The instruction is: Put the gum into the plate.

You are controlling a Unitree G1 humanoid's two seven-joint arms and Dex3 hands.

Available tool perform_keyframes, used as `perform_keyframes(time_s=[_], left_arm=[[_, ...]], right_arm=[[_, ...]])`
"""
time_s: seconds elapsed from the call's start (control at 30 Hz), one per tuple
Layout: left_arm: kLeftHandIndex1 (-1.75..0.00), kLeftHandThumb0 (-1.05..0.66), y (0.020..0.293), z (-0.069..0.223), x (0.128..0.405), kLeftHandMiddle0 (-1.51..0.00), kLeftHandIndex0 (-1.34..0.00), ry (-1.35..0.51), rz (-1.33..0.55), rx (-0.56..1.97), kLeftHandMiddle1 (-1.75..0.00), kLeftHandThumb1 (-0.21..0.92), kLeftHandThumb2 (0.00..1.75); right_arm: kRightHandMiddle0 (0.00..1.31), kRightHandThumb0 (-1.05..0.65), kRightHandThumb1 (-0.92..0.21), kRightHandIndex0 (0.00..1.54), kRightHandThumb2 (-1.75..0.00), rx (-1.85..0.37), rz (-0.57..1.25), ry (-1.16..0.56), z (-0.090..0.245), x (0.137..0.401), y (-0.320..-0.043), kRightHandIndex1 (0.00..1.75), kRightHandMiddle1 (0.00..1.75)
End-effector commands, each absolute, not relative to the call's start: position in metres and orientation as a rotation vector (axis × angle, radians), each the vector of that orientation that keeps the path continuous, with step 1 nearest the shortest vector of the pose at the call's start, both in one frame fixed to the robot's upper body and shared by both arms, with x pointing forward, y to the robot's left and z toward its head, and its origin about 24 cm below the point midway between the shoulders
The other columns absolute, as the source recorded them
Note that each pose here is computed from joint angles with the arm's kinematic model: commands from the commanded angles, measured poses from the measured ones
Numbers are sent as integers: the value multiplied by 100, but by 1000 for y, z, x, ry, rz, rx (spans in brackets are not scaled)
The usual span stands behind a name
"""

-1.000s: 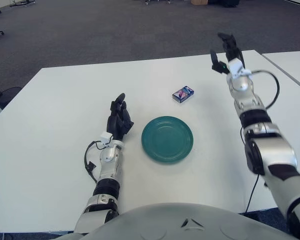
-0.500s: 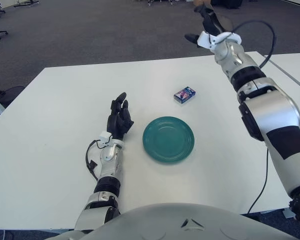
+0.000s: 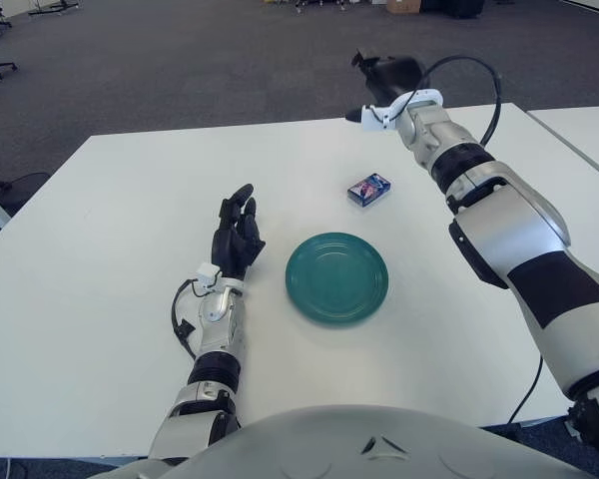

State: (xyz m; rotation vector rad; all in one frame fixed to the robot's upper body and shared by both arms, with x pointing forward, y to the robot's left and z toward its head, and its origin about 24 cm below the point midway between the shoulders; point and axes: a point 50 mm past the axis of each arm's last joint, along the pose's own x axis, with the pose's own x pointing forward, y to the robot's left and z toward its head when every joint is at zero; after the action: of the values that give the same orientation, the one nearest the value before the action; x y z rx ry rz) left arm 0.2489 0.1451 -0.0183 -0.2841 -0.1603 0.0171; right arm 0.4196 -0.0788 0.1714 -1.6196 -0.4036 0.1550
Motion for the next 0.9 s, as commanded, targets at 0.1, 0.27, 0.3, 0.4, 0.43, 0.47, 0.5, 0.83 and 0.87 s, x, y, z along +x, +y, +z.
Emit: perform_keyframes(time_s=[0.1,0.27,0.3,0.4,0.43,0.47,0.5,0.83,0.87], left_arm=[[-85,-86,118,-65,209,-31,-22,45,84,-435,-2,92,71],[-86,-85,115,-63,209,-32,-23,37,88,-433,-2,92,70],[-86,-85,114,-63,209,-32,-23,35,90,-436,-2,92,70],[-88,-84,113,-63,207,-32,-25,26,100,-456,-2,92,68],[-89,-84,113,-63,207,-32,-26,24,103,-460,-2,92,67],[-89,-83,113,-63,206,-32,-27,23,107,-464,-2,92,66],[-89,-83,113,-63,205,-32,-27,23,109,-466,-2,92,66],[-90,-82,112,-64,200,-32,-27,20,134,-456,-1,92,63],[-90,-82,113,-64,199,-32,-26,21,137,-459,-1,92,63]], right_arm=[[0,-65,-92,46,-51,-1757,200,-374,151,416,-83,2,68],[0,-65,-92,45,-55,-1846,238,-321,128,412,-94,1,61],[0,-64,-92,45,-56,-1860,244,-311,124,411,-96,1,60],[0,-64,-92,45,-58,-1886,267,-264,111,408,-101,0,57],[0,-63,-92,45,-58,-1887,271,-252,109,407,-102,0,56],[0,-63,-92,45,-58,-1880,275,-233,105,406,-103,0,56],[0,-63,-92,44,-57,-1875,278,-221,103,406,-104,0,55],[0,-62,-92,43,-55,-1836,302,-111,86,401,-110,0,54],[0,-63,-92,43,-54,-1828,308,-95,82,399,-111,0,54]])
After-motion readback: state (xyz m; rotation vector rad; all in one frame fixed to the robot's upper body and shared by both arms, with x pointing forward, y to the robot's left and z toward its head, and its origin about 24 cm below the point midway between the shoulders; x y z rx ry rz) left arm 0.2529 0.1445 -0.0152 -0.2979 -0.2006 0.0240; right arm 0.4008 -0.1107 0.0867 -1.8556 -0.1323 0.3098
